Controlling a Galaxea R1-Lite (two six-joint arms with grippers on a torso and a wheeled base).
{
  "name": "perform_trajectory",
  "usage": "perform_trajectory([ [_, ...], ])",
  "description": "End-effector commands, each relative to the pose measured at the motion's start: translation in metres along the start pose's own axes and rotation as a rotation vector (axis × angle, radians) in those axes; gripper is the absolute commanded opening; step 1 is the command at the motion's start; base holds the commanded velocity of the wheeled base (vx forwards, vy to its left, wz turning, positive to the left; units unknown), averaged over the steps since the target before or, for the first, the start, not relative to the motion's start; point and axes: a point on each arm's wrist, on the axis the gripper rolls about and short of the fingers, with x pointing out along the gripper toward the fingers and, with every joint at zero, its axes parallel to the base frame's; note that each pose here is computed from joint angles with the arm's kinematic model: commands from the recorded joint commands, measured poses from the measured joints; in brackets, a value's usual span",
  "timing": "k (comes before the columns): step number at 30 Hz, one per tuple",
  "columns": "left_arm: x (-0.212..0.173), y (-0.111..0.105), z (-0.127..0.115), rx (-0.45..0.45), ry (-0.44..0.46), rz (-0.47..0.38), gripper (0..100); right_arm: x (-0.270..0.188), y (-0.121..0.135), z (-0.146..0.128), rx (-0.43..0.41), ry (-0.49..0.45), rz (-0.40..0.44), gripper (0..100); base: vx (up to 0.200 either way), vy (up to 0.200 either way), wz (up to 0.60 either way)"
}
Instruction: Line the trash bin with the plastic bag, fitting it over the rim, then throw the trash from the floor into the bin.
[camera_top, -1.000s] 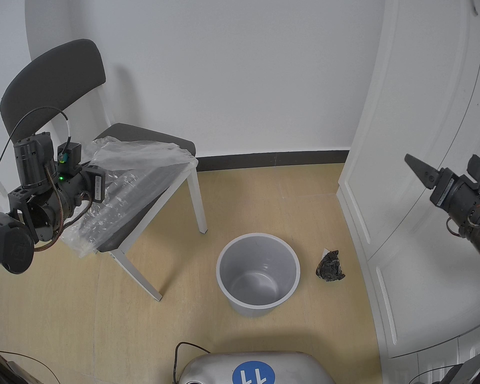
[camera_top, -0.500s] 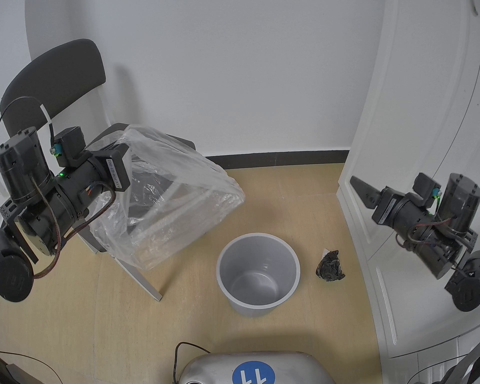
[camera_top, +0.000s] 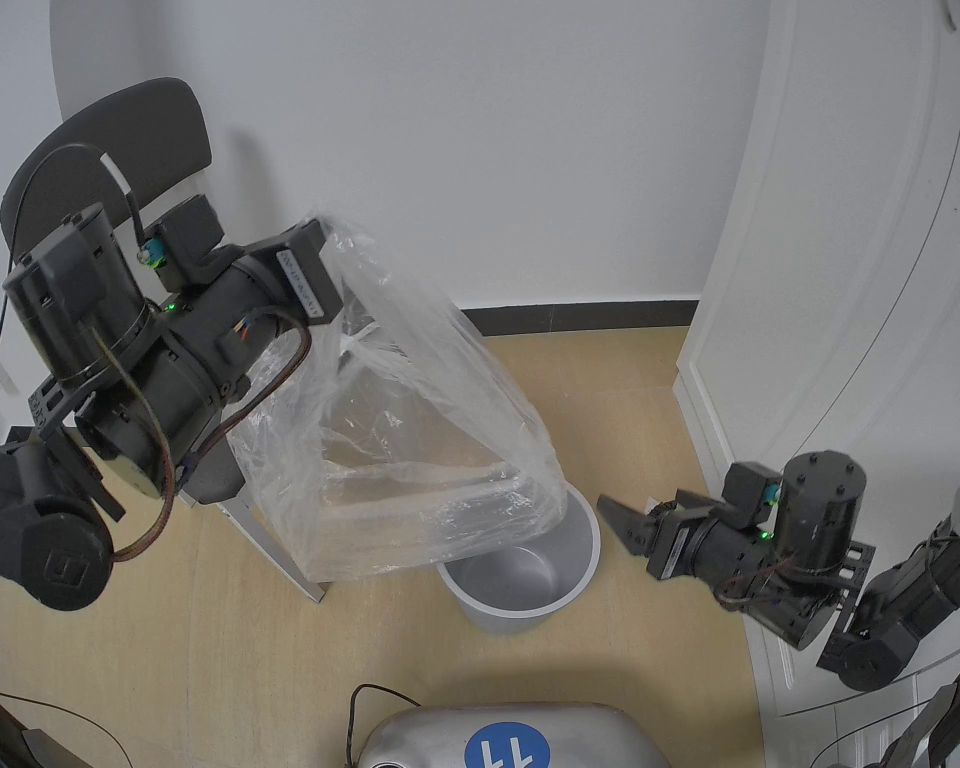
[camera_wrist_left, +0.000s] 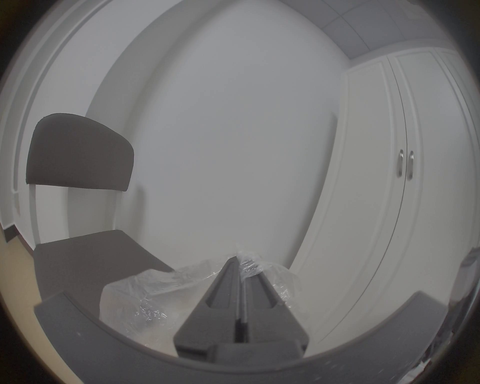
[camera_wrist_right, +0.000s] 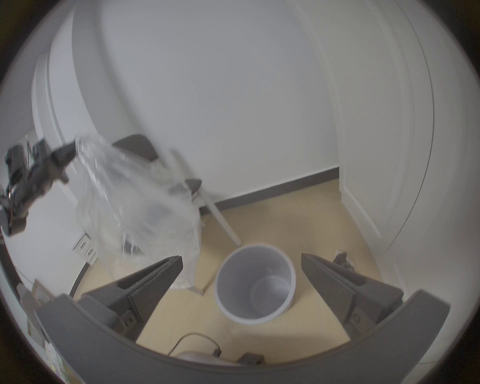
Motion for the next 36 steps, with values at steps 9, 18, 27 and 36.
perform_trajectory([
  [9, 0.018, -0.014, -0.014, -0.035, -0.039, -0.01, 0, -0.015, 0.024, -0.051, -0.062, 0.2, 0.101, 100, 0.0, 0.0, 0.0],
  [18, 0.011, -0.032, -0.012, -0.061, -0.054, -0.033, 0, -0.004, 0.034, -0.061, 0.059, 0.221, 0.145, 100, 0.0, 0.0, 0.0],
  [27, -0.006, -0.049, 0.009, -0.116, -0.129, -0.077, 0, 0.018, 0.039, -0.075, 0.168, 0.161, 0.171, 100, 0.0, 0.0, 0.0],
  [36, -0.013, -0.058, 0.013, -0.138, -0.134, -0.104, 0, 0.027, 0.049, -0.077, 0.304, 0.068, 0.24, 100, 0.0, 0.0, 0.0],
])
